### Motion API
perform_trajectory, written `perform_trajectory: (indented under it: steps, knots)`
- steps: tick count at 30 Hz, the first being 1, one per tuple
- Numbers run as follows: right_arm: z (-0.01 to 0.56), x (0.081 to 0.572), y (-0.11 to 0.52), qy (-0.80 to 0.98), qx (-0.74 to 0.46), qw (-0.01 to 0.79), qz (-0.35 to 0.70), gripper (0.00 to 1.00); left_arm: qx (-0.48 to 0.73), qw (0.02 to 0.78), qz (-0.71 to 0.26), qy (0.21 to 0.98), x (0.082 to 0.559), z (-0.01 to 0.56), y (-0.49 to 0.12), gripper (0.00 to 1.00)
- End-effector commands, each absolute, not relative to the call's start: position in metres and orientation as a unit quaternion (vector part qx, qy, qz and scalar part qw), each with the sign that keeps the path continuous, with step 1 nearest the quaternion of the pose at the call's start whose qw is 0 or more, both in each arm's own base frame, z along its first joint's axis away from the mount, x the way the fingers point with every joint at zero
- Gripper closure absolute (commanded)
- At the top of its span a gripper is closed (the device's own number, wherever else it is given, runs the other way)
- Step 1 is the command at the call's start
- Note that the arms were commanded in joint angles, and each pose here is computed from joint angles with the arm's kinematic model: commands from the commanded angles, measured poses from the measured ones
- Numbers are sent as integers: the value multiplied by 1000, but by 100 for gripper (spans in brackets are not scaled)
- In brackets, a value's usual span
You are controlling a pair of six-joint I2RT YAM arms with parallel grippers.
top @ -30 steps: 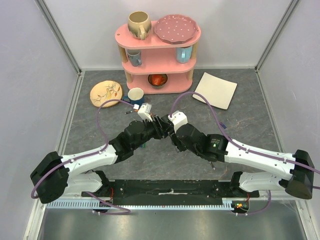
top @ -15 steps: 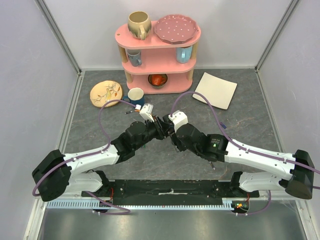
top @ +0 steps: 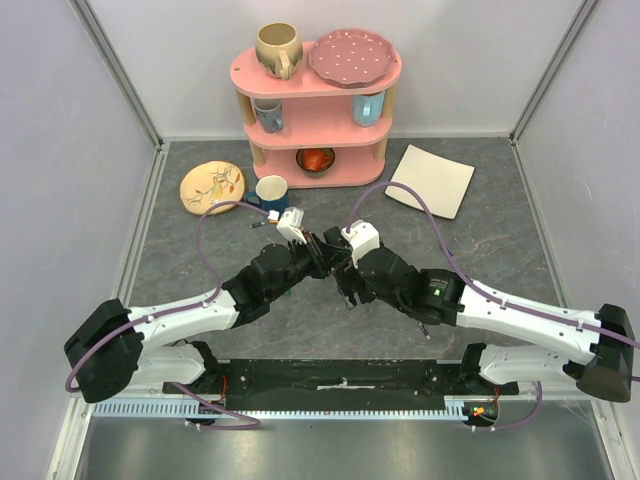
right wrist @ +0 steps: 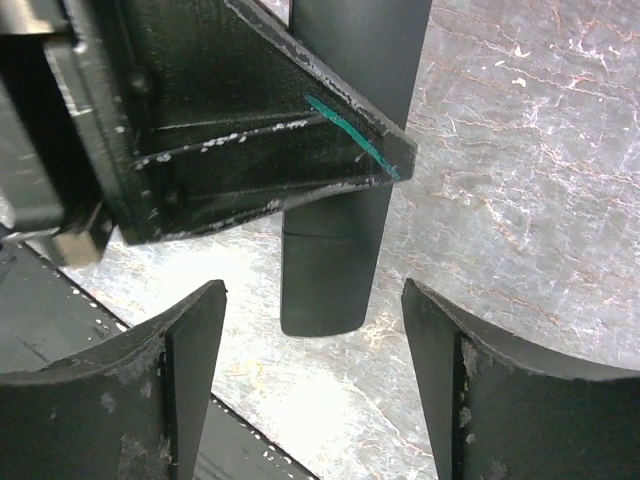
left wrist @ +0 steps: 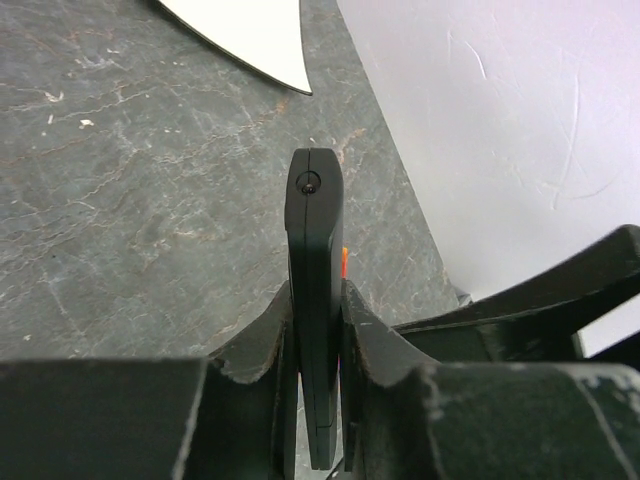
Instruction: Load the batteries into the remote control
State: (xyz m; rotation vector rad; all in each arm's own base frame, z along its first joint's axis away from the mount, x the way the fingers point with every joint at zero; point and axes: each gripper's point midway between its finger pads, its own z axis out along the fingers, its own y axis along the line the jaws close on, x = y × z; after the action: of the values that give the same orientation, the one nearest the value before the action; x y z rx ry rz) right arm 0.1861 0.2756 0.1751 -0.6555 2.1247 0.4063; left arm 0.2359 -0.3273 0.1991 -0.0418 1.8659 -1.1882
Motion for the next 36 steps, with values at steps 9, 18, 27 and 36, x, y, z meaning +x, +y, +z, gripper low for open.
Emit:
perform_trajectory:
  steps: [9,18,27,36]
  knots:
    - [245,185,254,819,-193,495,217,18,-63,528,-480,698,258,229,-285,98]
    - [251,181,264,780,-99,518,337,2,-70,552,-534,636,237,232,-230,98]
    - [252,189,280,764,-50,516,385,3,-102,537,-555,627,225,236,-209,98]
    - [234,192,303,772,-53,472,423,2,-87,569,-584,572,212,254,-200,98]
